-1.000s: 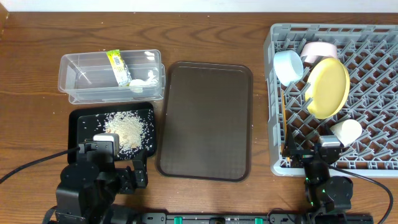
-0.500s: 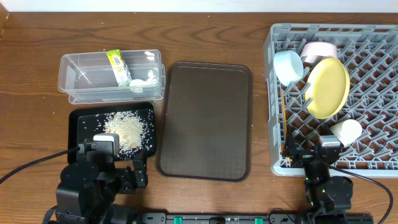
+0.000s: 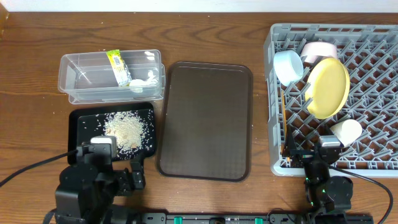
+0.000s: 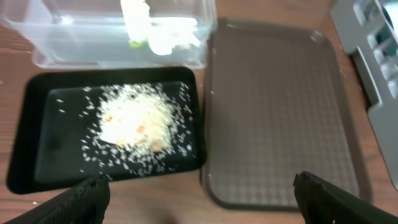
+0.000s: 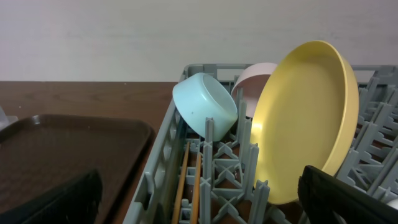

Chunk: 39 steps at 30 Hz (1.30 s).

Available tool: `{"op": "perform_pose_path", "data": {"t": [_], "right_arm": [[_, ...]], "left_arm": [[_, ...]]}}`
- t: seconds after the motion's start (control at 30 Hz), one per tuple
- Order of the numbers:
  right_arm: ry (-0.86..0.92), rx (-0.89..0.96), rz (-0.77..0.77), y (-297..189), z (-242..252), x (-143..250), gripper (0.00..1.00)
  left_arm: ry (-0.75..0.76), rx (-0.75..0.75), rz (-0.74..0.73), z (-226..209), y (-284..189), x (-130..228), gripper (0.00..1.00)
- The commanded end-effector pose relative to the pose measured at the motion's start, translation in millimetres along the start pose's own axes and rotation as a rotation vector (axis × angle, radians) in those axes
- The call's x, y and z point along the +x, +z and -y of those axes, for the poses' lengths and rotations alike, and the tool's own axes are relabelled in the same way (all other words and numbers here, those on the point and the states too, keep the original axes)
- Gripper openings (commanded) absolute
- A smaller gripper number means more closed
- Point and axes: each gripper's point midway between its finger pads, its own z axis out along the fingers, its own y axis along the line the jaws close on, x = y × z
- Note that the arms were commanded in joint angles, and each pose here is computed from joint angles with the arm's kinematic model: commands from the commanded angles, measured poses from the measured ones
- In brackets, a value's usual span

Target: Sort waste into correct bins and load items into the dishwasher rack

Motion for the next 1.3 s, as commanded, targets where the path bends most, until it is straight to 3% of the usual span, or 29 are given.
{"op": "perform_pose_path", "data": {"t": [0.0, 0.4, 0.87, 1.0, 1.27], "right_arm": [[-0.011, 0.019, 0.002, 0, 4, 0, 0.99], [-0.011, 0.019, 0.002, 0, 4, 0, 0.99], [-0.011, 0.019, 0.002, 0, 4, 0, 0.99], [-0.011, 0.019, 0.002, 0, 4, 0, 0.99], [-0.011, 0.019, 0.002, 0, 4, 0, 0.99]], "left_arm": [[-0.016, -0.051, 0.042, -12, 5, 3, 0.97], [-0.068, -0.073, 0.302, -34, 62, 16, 0.97], [-0.043, -0.03, 0.694, -39, 95, -17, 0.97], [0.016, -0.045, 0.709, -40, 103, -13, 0.97], [0.078, -0.038, 0.539, -38, 127, 21, 0.97]]}}
